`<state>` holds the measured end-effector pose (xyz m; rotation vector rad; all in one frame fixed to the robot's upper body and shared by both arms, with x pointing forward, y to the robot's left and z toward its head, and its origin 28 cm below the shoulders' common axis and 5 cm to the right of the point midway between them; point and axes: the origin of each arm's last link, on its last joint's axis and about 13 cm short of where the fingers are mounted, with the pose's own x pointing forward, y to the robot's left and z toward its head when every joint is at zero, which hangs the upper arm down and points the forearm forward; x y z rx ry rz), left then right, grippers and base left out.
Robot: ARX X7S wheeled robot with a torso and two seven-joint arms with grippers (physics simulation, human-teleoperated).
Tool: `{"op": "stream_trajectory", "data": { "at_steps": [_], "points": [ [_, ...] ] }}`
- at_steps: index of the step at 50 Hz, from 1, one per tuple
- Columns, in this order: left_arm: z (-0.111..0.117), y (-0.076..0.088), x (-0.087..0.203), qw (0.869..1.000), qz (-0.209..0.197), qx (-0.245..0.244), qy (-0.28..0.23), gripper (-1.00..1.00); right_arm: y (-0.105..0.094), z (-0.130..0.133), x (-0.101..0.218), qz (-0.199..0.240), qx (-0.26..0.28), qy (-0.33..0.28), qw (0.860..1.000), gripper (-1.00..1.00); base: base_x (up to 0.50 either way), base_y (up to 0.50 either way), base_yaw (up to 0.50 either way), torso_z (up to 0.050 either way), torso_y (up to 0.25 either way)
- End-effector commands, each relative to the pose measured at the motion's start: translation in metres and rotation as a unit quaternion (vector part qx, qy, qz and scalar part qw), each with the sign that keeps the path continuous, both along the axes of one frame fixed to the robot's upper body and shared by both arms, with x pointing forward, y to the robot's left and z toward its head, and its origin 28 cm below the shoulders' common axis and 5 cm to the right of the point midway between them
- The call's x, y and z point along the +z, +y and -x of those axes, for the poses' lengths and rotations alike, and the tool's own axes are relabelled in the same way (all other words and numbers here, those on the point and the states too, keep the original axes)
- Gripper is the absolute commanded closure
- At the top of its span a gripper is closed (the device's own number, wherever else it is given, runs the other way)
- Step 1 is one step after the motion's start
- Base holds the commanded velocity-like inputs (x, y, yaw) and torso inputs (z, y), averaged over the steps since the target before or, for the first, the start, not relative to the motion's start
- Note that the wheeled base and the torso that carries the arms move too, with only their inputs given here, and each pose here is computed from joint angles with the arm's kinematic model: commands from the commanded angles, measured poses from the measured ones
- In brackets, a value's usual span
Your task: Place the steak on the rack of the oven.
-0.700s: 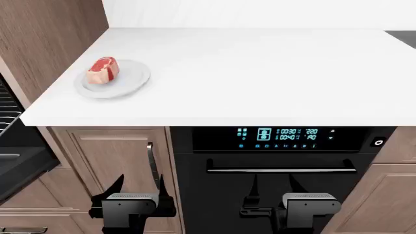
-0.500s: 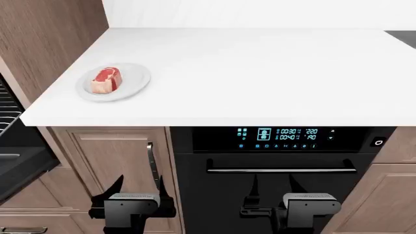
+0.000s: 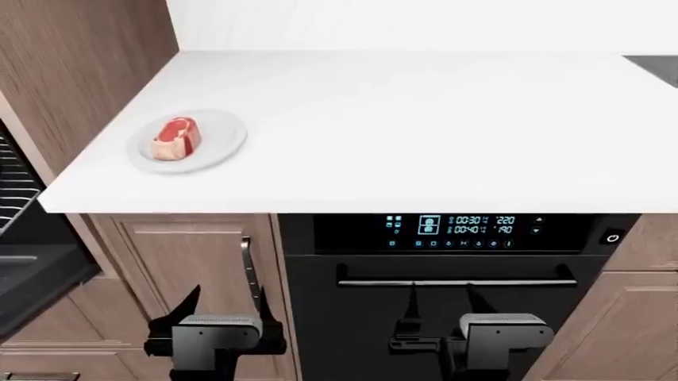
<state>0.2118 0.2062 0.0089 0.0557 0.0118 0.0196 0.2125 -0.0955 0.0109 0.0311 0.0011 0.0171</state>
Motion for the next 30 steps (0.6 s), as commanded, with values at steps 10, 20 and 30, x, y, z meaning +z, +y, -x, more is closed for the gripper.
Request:
{"op": "stream_trajectory", "data": {
  "at_steps": [10, 20, 30],
  "points": [
    [0.000, 0.000, 0.002, 1.000, 0.002, 0.000, 0.005, -1.00, 0.001, 0.001, 0.005, -0.007, 0.001, -0.009, 1.000, -1.00, 0.00, 0.00, 0.00, 0.050, 0.007],
    [0.012, 0.012, 0.053, 1.000, -0.022, -0.014, -0.008, -1.00, 0.005, 0.010, 0.049, -0.007, 0.035, -0.027, 0.999, -1.00, 0.00, 0.00, 0.00, 0.050, 0.006],
    [0.029, 0.022, 0.117, 0.995, -0.087, -0.043, 0.018, -1.00, 0.003, 0.025, 0.115, -0.025, 0.116, -0.008, 0.993, -1.00, 0.00, 0.00, 0.00, 0.050, 0.005]
  ]
}}
